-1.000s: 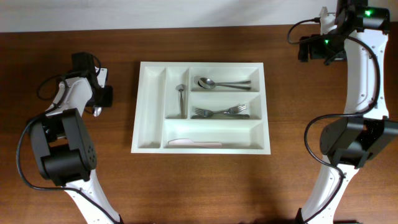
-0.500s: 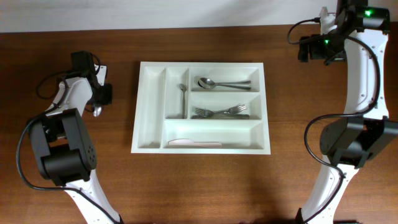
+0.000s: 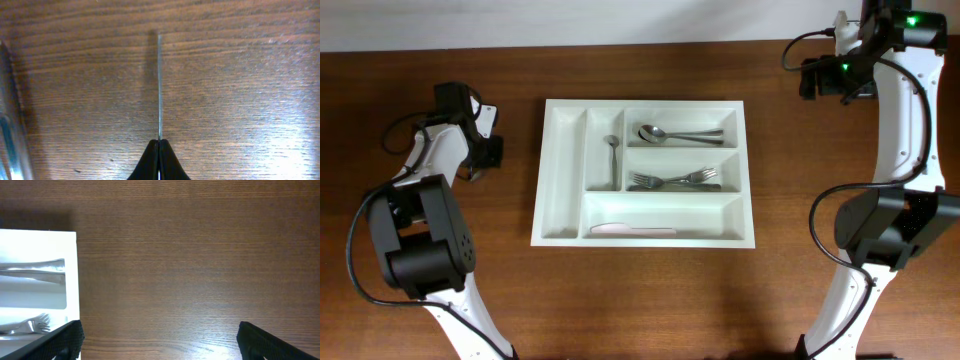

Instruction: Pack container

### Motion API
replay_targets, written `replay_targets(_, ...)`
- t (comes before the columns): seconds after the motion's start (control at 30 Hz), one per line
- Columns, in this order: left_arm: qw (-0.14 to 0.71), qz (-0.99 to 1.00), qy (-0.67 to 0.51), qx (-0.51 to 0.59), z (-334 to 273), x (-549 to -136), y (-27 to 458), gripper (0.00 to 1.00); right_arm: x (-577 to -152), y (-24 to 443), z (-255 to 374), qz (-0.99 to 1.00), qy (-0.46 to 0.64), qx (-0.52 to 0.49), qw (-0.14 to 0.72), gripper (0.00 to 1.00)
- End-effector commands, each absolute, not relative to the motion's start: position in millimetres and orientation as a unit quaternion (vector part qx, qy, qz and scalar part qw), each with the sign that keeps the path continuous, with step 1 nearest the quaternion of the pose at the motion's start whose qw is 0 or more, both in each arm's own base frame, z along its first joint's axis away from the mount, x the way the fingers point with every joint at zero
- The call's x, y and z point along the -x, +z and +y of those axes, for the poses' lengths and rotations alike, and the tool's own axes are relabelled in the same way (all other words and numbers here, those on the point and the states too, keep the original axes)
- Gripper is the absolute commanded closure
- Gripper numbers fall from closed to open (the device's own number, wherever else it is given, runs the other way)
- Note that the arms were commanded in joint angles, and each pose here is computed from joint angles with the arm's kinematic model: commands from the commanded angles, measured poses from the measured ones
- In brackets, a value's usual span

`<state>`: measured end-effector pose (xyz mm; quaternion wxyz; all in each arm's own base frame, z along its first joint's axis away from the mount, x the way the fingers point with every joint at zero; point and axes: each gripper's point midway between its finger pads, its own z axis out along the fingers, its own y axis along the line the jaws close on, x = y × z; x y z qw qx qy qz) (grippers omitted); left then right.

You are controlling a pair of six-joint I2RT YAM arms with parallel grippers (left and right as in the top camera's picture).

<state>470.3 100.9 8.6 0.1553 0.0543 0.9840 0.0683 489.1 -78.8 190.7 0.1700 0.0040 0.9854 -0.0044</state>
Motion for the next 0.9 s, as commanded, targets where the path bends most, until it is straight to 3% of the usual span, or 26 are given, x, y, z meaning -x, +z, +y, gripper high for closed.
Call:
replay_targets(0.0,0.15,0.985,0.061,-0.06,99,-465,6,0.98,-489,199,-81,0.984,-0.009,-0.008,0.18,0.01)
replay_targets(0.4,0.174,0.98,0.068,-0.061,99,-474,31,0.98,-489,199,-81,0.984,-0.009,-0.008,0.18,0.01)
replay_targets(0.87,0.277,0.957,0.079,-0.043,91,-491,128,0.98,-489,199,-81,0.984,-0.009,-0.008,0.18,0.01)
